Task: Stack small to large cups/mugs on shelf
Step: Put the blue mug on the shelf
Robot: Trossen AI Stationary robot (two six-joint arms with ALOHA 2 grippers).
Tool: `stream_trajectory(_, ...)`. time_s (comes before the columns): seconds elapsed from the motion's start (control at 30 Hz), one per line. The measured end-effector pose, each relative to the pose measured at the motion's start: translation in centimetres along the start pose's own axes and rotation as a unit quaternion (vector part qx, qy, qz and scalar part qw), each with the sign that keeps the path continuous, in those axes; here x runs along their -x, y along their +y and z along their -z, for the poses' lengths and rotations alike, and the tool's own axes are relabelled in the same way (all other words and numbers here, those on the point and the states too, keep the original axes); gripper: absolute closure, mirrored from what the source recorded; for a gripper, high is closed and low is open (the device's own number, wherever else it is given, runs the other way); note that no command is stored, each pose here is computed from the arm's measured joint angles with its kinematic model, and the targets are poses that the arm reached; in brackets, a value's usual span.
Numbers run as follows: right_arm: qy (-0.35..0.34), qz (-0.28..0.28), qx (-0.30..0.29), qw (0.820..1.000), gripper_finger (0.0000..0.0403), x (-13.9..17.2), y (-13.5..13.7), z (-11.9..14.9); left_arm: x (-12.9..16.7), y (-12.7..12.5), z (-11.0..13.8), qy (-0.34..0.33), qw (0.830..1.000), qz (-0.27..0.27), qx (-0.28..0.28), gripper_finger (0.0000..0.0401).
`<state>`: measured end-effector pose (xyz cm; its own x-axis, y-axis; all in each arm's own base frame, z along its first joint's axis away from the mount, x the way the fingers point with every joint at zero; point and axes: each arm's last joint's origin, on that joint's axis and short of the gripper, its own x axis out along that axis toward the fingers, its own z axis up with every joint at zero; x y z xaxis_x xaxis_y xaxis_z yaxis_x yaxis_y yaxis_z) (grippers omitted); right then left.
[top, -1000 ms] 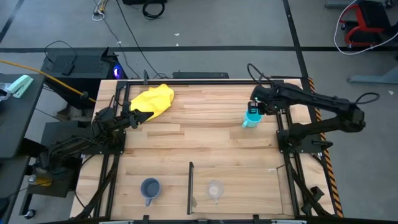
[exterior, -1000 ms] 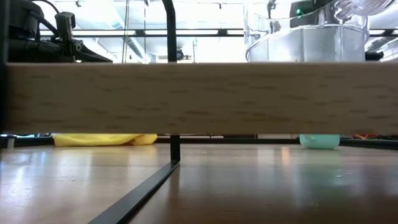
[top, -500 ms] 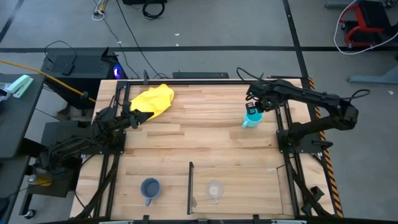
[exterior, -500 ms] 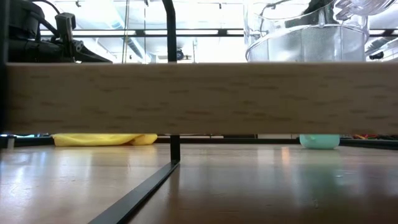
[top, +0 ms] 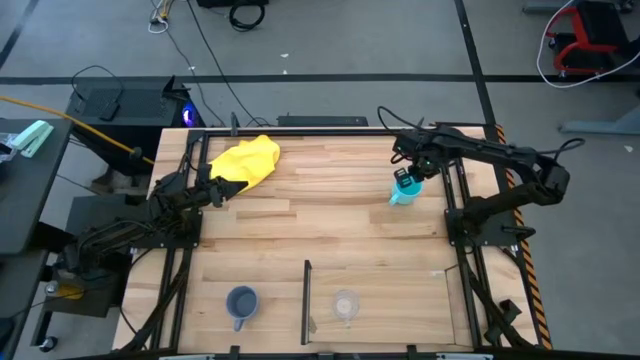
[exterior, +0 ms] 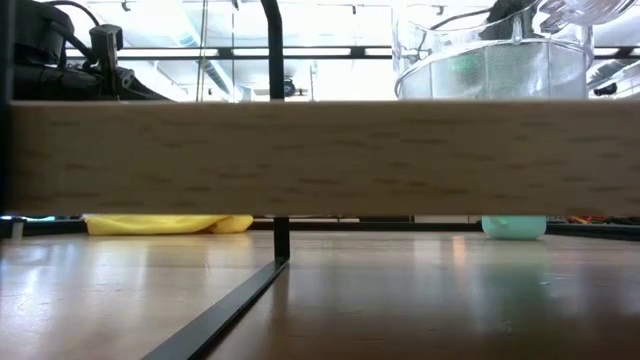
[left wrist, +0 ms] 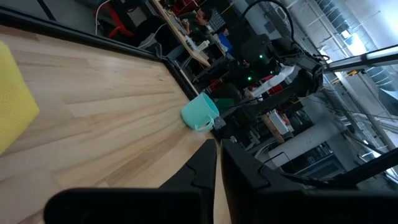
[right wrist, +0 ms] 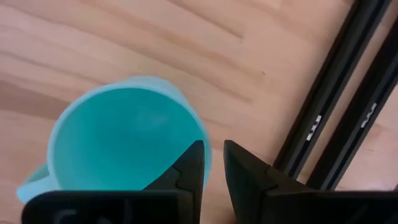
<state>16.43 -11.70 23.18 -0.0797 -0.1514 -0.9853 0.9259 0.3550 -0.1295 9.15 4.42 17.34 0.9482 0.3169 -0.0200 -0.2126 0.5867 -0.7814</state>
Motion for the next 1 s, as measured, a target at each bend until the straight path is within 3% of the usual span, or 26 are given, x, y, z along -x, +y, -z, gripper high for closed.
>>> stream_trajectory(1.0, 0.033, 0.002, 0.059, 0.998, 0.0335, -1.7, 1.1, -0.9, 0.0, 0.0, 0.0, 0.0, 1.0, 0.0, 0.0, 0.0372)
